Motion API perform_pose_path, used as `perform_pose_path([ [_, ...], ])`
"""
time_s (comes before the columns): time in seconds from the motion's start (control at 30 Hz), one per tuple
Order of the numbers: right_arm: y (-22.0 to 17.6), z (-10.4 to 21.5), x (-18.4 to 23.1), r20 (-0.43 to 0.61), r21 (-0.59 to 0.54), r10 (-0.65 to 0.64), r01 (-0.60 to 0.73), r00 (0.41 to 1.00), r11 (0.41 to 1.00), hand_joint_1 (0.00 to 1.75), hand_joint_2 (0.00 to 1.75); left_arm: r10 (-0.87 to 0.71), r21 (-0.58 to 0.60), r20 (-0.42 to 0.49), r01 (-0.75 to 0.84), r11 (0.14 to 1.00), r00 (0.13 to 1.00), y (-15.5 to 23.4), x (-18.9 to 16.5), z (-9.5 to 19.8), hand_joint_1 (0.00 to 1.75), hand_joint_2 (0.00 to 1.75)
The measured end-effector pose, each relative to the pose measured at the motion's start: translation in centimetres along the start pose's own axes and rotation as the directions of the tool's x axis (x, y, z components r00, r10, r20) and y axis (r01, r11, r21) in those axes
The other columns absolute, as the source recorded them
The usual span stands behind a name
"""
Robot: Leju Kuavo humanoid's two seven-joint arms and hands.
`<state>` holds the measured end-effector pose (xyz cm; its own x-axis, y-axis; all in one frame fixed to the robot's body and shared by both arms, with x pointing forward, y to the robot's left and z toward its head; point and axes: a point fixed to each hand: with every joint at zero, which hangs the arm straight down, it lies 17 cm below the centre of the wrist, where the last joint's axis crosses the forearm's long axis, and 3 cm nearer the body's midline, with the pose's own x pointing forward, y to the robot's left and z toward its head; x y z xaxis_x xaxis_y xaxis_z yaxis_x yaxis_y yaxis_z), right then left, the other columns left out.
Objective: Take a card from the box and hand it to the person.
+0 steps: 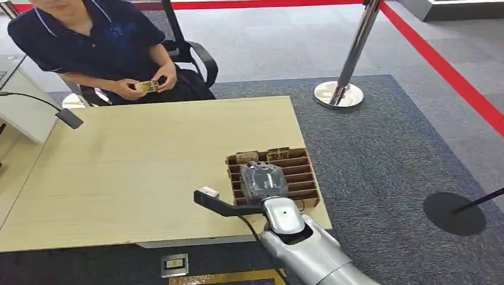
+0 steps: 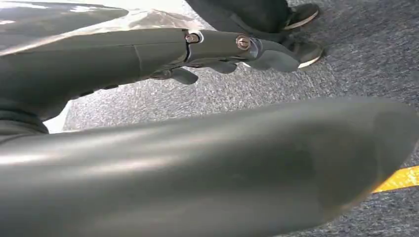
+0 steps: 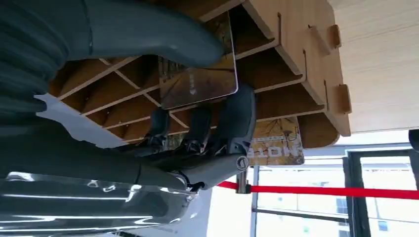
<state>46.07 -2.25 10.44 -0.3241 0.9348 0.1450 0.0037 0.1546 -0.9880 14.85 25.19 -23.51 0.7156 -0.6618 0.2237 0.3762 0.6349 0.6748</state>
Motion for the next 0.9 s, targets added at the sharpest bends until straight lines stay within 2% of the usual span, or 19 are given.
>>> perform_pose_path([
  [0.1,-0.02,0.0,-0.01,0.0,-0.001,0.0,0.0,1.0,1.0,0.89,1.75,0.003,0.0,0.0,-0.003,1.0,1.0,0.0,0.0,0.0,0.0,0.0],
  [0.53,-0.89,0.21,-0.12,0.006,-0.031,0.004,-0.004,1.0,0.999,0.91,1.75,0.01,-0.001,0.0,-0.01,1.0,1.0,-0.02,0.01,0.01,0.0,0.0],
  [0.83,-0.58,0.51,-0.36,0.005,-0.027,0.007,-0.007,1.0,1.0,1.01,1.75,0.011,-0.001,0.006,-0.011,1.0,1.0,-0.05,0.11,0.03,0.0,0.0],
  [0.9,-0.57,0.51,-0.39,0.005,-0.027,0.008,-0.008,1.0,1.0,1.12,1.75,0.011,-0.002,0.007,-0.011,1.0,1.0,-0.07,0.12,0.04,0.0,0.0],
])
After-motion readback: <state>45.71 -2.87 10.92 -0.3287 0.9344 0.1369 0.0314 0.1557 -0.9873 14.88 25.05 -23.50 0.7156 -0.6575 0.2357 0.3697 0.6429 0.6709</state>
